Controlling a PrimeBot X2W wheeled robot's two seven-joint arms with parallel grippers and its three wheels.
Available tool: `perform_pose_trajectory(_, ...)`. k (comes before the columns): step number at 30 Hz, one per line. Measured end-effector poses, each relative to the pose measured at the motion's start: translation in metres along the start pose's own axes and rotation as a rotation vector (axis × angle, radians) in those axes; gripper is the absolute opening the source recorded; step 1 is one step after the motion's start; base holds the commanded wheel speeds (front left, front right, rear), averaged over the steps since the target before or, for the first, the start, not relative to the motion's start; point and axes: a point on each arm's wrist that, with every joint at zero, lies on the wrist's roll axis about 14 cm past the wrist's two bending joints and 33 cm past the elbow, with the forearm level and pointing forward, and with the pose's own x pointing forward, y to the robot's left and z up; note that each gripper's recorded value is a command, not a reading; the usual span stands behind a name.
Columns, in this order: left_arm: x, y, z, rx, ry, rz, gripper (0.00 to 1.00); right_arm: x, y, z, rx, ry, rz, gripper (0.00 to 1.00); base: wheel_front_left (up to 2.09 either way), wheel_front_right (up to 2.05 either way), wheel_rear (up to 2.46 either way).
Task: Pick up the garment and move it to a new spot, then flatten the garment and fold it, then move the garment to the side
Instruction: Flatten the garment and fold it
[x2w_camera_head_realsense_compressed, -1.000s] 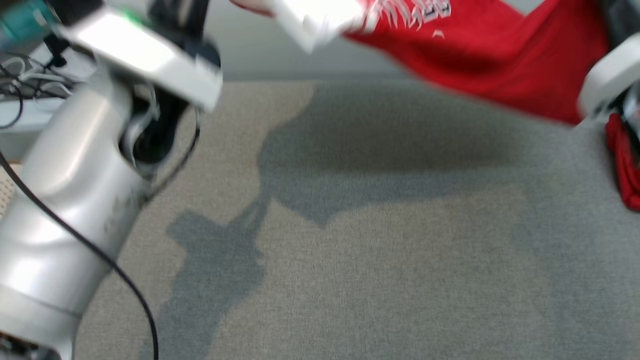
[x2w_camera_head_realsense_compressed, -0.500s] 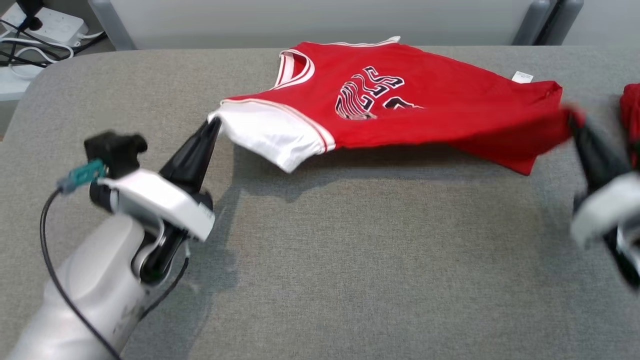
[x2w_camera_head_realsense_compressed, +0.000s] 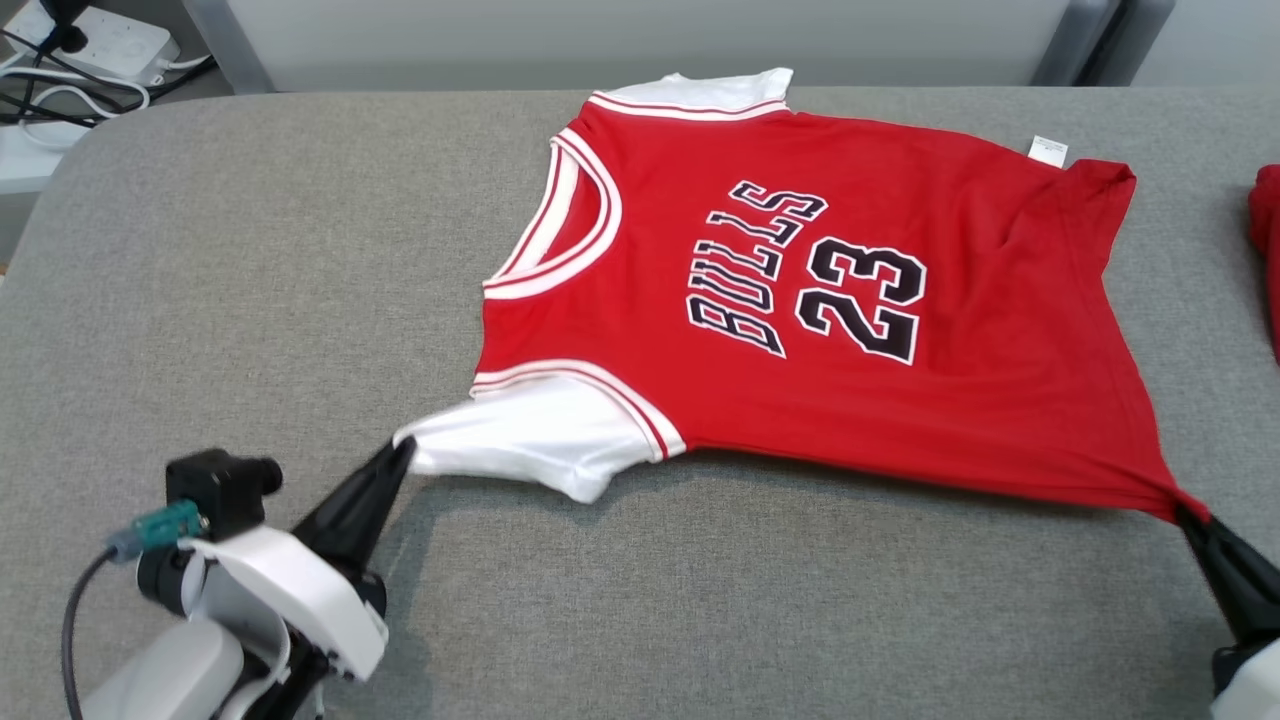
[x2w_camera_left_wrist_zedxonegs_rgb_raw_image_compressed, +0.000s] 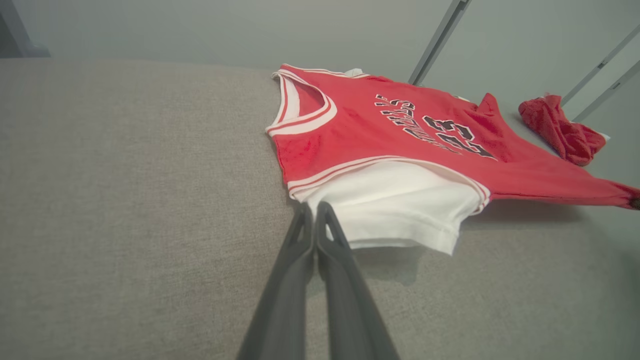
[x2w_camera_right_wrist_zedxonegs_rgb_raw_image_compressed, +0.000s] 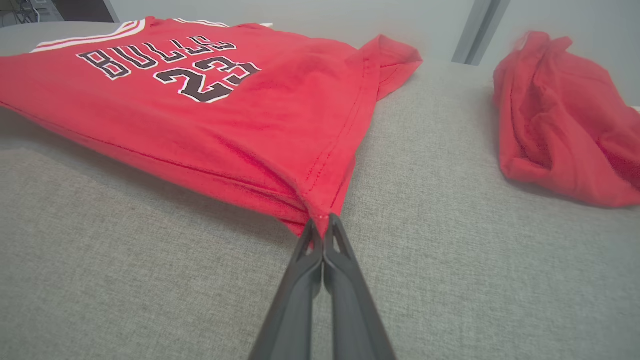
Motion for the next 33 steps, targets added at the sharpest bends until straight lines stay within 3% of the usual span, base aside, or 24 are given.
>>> perform_pose_trajectory(5, -0.022, -0.004, -0.02, 0.047, 0.13, 0.025, 0.0, -0.005, 0.012, 0.002, 0.036, 0.024, 0.018, 0.0, 0.0, 0.0, 0.0)
perform_pose_trajectory(12, -0.059, 0.006, -0.04, 0.099, 0.299, 0.102, 0.0, -0.023, 0.024, -0.033, 0.124, 0.207, 0.035, 0.0, 0.0, 0.0, 0.0)
perform_pose_trajectory(24, -0.064, -0.02, -0.069, 0.014, 0.402, 0.035, 0.0, -0.028, 0.029, -0.048, 0.178, 0.302, 0.015, 0.0, 0.0, 0.0, 0.0)
perform_pose_trajectory(33, -0.063, -0.021, -0.096, -0.026, 0.485, 0.048, 0.0, -0.033, 0.032, -0.053, 0.199, 0.281, 0.007, 0.0, 0.0, 0.0, 0.0)
